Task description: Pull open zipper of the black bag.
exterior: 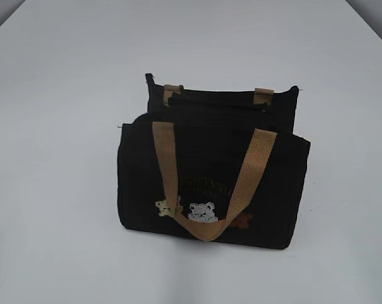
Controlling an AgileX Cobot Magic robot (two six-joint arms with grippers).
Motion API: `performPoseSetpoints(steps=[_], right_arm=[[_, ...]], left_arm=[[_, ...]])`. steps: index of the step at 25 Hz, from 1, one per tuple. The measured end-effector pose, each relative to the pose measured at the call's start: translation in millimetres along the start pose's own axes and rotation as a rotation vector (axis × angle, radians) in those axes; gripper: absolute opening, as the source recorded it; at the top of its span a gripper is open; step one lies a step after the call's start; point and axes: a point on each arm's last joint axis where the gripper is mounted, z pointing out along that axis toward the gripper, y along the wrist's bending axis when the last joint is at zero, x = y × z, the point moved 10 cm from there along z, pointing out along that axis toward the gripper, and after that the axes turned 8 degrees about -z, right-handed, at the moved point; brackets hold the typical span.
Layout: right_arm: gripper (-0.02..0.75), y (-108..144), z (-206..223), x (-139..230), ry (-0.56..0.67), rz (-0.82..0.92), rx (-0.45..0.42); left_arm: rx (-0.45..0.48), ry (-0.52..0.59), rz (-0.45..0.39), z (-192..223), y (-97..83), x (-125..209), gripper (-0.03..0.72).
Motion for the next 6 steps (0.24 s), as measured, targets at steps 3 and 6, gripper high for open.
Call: performPoseSetpoints(steps=[3, 6], right_arm=[[0.573, 0.0, 0.0, 0.0, 0.000, 0.000, 0.000], [0.573, 0.0, 0.0, 0.0, 0.000, 0.000, 0.000]], left_arm=[[0.000, 0.000, 0.000, 0.0, 0.0, 0.0, 0.436], [0.000, 0.000, 0.000, 0.0, 0.0, 0.0, 0.436]])
